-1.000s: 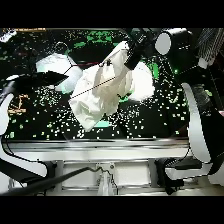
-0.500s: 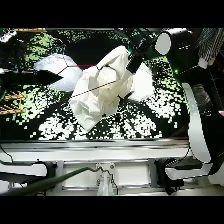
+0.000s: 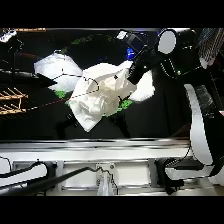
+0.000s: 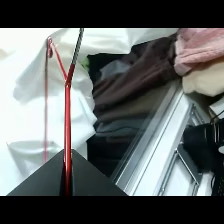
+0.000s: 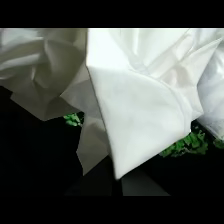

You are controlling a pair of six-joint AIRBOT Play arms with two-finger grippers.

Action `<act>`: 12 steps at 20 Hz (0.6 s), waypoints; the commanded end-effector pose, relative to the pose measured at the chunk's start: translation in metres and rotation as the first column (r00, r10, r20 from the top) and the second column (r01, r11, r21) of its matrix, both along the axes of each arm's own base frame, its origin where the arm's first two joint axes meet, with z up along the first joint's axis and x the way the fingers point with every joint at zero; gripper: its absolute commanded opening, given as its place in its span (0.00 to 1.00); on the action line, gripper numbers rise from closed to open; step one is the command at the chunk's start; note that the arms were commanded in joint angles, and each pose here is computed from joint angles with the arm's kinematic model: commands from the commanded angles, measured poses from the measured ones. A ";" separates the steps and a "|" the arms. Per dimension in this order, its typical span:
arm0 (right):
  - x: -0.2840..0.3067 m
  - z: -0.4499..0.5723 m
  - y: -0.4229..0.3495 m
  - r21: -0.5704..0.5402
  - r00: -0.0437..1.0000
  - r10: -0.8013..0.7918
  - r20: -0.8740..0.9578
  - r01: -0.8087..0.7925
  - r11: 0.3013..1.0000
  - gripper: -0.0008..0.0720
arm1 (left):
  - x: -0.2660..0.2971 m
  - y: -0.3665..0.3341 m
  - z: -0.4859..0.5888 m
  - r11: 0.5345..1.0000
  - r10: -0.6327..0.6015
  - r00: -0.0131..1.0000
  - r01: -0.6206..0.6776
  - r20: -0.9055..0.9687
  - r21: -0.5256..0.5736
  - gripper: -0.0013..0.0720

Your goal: Fold the clothes and pants, and hang the long-sleeved shirts on hangers.

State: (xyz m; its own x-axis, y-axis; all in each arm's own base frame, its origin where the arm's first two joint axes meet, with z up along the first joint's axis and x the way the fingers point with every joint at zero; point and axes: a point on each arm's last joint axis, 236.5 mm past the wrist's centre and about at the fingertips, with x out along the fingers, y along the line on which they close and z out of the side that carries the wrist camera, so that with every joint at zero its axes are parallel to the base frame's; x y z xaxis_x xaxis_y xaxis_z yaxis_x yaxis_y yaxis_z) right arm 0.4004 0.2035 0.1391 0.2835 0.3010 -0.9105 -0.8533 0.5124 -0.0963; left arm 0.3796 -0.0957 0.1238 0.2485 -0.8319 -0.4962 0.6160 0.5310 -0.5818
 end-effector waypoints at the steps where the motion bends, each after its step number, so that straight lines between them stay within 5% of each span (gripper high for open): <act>1: -0.005 0.000 0.001 0.008 1.000 -0.008 -0.022 0.008 1.000 0.04 | -0.019 -0.029 0.051 0.979 -0.088 0.993 0.100 0.073 -0.177 0.03; 12: 0.000 0.003 0.005 0.033 1.000 -0.011 -0.005 0.011 0.999 0.04 | -0.060 -0.082 0.065 0.909 -0.304 0.953 0.289 -0.004 -0.299 0.03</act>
